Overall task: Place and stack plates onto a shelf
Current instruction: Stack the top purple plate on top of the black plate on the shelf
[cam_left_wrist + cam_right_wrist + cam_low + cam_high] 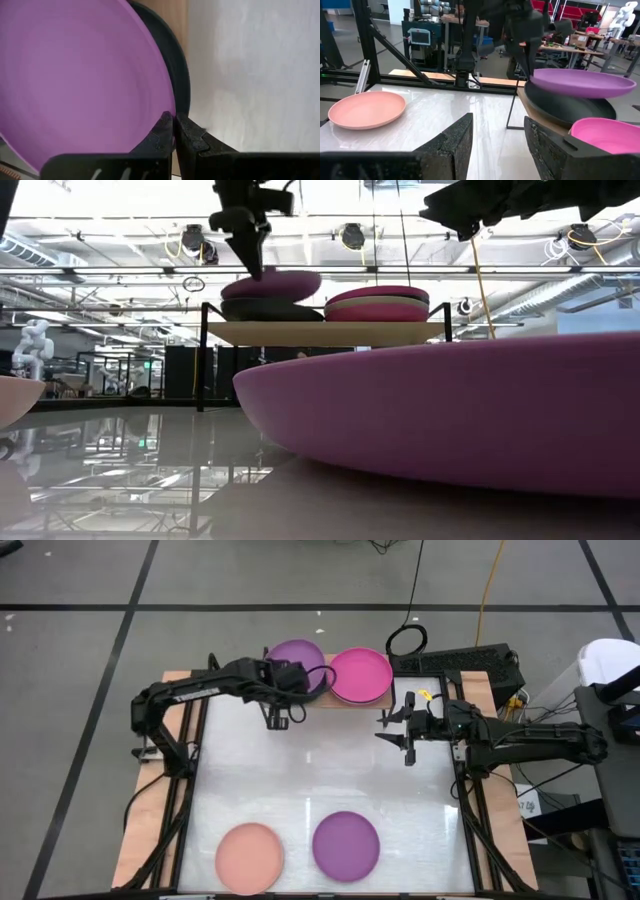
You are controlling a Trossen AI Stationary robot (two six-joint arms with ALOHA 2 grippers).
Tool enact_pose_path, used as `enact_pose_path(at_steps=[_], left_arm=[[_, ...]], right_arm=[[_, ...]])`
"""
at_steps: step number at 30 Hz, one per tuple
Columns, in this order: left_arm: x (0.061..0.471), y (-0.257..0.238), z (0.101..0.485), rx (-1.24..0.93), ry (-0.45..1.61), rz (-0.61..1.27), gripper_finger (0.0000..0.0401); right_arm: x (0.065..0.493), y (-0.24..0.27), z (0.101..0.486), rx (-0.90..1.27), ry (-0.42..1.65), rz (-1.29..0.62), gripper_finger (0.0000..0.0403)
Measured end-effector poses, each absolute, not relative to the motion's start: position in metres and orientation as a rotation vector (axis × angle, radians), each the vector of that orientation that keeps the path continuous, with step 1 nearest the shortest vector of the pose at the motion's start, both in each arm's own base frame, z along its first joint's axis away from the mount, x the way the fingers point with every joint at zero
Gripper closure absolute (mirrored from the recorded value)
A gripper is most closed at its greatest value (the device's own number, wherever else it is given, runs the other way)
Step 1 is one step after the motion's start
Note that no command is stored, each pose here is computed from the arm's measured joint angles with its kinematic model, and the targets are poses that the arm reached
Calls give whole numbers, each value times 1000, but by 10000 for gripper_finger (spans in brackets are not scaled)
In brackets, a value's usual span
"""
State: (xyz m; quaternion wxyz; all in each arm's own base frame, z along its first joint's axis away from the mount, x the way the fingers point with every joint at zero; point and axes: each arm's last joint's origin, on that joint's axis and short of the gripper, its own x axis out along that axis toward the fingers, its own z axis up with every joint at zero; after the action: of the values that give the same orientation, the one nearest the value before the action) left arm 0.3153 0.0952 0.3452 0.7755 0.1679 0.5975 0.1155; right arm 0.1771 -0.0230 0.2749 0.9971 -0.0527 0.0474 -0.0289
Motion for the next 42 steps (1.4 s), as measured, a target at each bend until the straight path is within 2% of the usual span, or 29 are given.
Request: enact_pose_path(at_steps=[5, 22, 27, 33, 37, 42], left_arm=[[322, 103, 334, 388, 1338, 218, 395], [324, 101, 332, 366, 1338, 226, 301], [313, 92, 348, 339, 1288, 308, 273], [284, 75, 387, 272, 1106, 401, 270], [262, 61, 416, 220, 893, 450, 270], [240, 41, 425, 228, 636, 428, 270]], right_arm=[[177, -23, 274, -105, 100, -58, 245], [177, -23, 274, -88, 102, -59, 245], [177, -23, 272, -85, 121, -58, 245], [177, -23, 270, -82, 140, -57, 245], [177, -23, 270, -81, 149, -56, 245], [176, -23, 268, -71, 166, -56, 245]])
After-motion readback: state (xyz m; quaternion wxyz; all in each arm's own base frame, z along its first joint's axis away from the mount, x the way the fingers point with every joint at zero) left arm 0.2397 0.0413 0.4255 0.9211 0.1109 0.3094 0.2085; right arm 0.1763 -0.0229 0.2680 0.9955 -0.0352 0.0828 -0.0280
